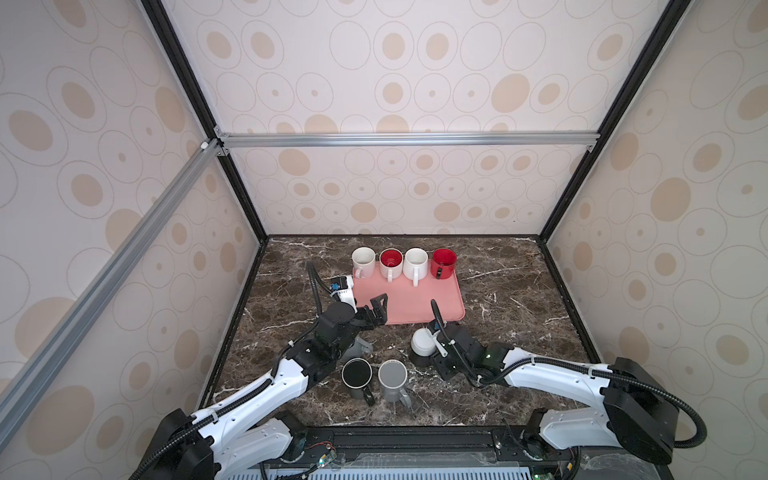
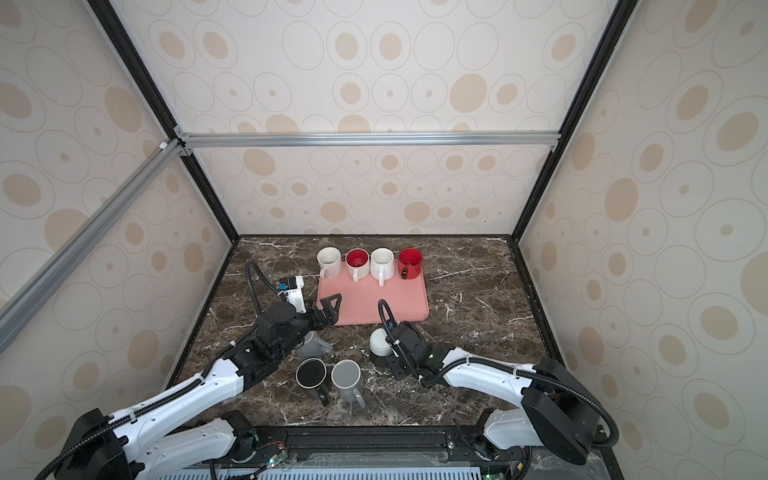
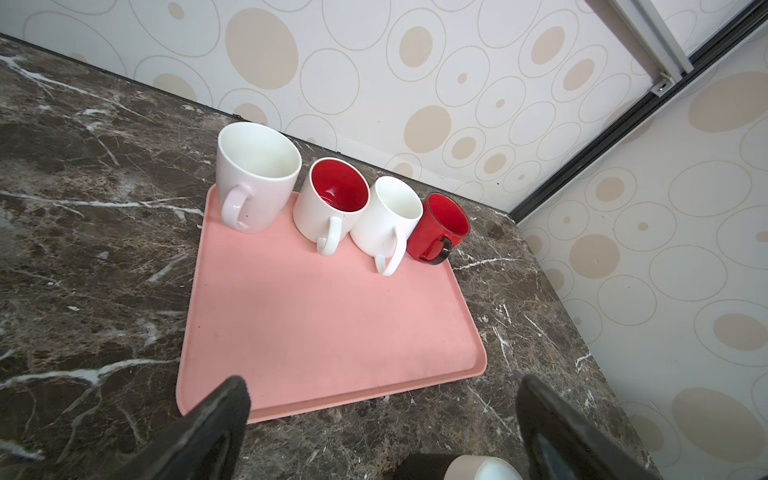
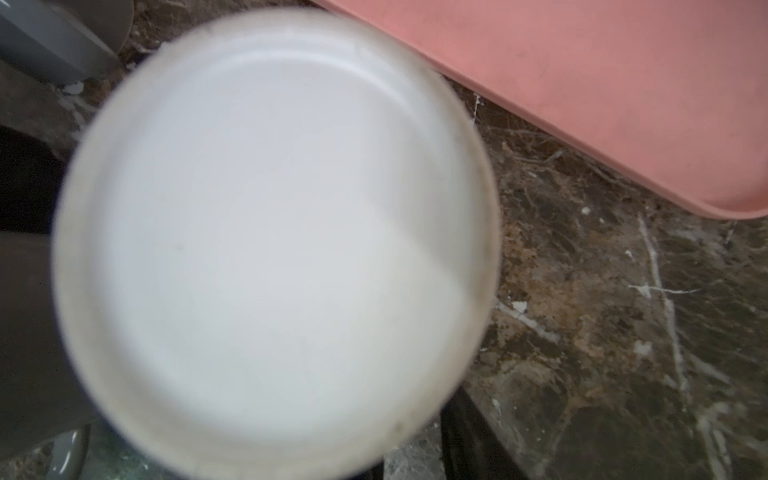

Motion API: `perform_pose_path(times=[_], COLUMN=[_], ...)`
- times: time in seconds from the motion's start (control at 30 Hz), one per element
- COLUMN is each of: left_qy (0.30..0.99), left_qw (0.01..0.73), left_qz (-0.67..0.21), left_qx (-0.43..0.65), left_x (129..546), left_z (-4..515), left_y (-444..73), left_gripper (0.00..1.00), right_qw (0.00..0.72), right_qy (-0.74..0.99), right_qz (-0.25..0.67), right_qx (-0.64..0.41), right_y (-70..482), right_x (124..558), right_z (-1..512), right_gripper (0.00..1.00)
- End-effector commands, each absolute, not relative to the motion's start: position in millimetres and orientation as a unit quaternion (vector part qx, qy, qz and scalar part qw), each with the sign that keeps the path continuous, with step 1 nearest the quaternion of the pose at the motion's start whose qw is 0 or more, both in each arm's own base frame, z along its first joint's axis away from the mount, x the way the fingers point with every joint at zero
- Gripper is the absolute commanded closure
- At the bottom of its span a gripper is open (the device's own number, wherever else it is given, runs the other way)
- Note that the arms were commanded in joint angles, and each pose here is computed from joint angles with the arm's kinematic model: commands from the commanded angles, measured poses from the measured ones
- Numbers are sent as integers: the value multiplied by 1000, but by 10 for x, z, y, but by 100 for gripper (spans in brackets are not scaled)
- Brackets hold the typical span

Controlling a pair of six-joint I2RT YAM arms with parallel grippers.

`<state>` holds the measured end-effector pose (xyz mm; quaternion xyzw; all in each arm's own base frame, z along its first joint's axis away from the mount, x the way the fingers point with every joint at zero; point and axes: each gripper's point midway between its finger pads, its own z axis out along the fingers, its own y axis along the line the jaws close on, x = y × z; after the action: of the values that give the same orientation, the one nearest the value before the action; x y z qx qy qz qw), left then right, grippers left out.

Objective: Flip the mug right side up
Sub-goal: 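Grasp the black-and-white mug's base with the right gripper and lift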

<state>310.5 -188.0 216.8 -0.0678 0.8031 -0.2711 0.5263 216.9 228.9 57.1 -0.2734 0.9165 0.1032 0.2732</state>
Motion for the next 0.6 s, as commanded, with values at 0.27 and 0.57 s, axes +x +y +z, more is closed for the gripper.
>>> perform_pose_path(times=[0.27, 0.57], left_qy=[795, 789], left_qw=[529, 530], left_qz=[-289, -303], left_qx=[-72, -66], left_x=[3146, 3146], left_z=[2254, 2313], left_y=[-1927, -1974], left_gripper=[1, 1], right_qw=[278, 318], right_qy=[913, 905], right_qz=[94, 95], right_qx=[-284, -265], right_y=[2322, 2273], right_x=[2210, 2281], right_z=[625, 858], right_gripper=[87, 100])
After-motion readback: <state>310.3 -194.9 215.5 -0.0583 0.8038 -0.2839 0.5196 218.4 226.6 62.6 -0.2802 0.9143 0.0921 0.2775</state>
